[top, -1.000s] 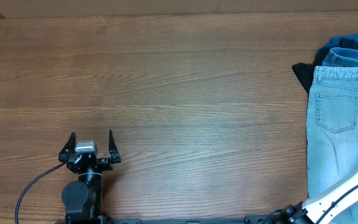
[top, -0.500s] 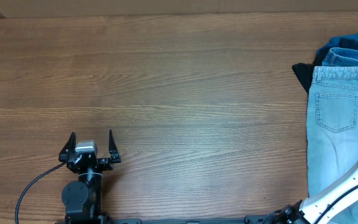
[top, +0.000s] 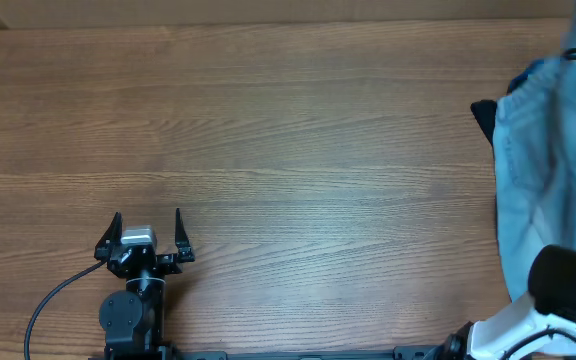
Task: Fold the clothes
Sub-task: 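Lift the grasped jeans with the right gripper toward table center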
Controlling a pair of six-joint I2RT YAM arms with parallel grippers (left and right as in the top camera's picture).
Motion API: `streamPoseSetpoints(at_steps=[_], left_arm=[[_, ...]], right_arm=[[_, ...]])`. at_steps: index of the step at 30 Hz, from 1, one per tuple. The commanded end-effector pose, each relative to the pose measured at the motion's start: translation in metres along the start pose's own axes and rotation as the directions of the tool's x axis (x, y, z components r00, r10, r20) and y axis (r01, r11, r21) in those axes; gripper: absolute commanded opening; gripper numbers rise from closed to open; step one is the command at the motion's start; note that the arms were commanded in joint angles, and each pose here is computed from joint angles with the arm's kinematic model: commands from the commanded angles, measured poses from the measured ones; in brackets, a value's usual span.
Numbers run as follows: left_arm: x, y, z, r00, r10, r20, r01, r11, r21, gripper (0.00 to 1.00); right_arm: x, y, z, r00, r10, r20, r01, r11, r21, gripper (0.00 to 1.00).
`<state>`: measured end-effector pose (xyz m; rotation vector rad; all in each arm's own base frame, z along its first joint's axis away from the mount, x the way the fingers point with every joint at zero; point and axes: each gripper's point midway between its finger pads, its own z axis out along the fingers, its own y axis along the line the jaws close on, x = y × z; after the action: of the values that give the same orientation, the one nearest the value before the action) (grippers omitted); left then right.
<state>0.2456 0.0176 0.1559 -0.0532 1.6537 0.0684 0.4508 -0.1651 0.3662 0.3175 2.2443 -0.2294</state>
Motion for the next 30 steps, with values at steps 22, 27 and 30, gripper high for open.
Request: streamPoseSetpoints(at_steps=[22, 27, 30], left_arm=[[0.000, -0.003, 0.000, 1.000, 0.019, 0.008, -0.020, 1.000, 0.017, 1.00], [0.000, -0.003, 0.000, 1.000, 0.019, 0.007, -0.020, 1.000, 0.017, 1.00], [-0.001, -0.004, 0.000, 1.000, 0.018, 0.010, -0.018, 1.000, 0.018, 1.00]], right_arm=[[0.042, 0.396, -0.187, 0.917, -0.243, 0.316, 0.399, 0.557, -0.729, 0.04], [0.043, 0.399, -0.182, 0.917, -0.247, 0.312, 0.398, 0.556, -0.729, 0.04], [0.045, 0.399, -0.181, 0.918, -0.254, 0.305, 0.396, 0.558, -0.730, 0.04]])
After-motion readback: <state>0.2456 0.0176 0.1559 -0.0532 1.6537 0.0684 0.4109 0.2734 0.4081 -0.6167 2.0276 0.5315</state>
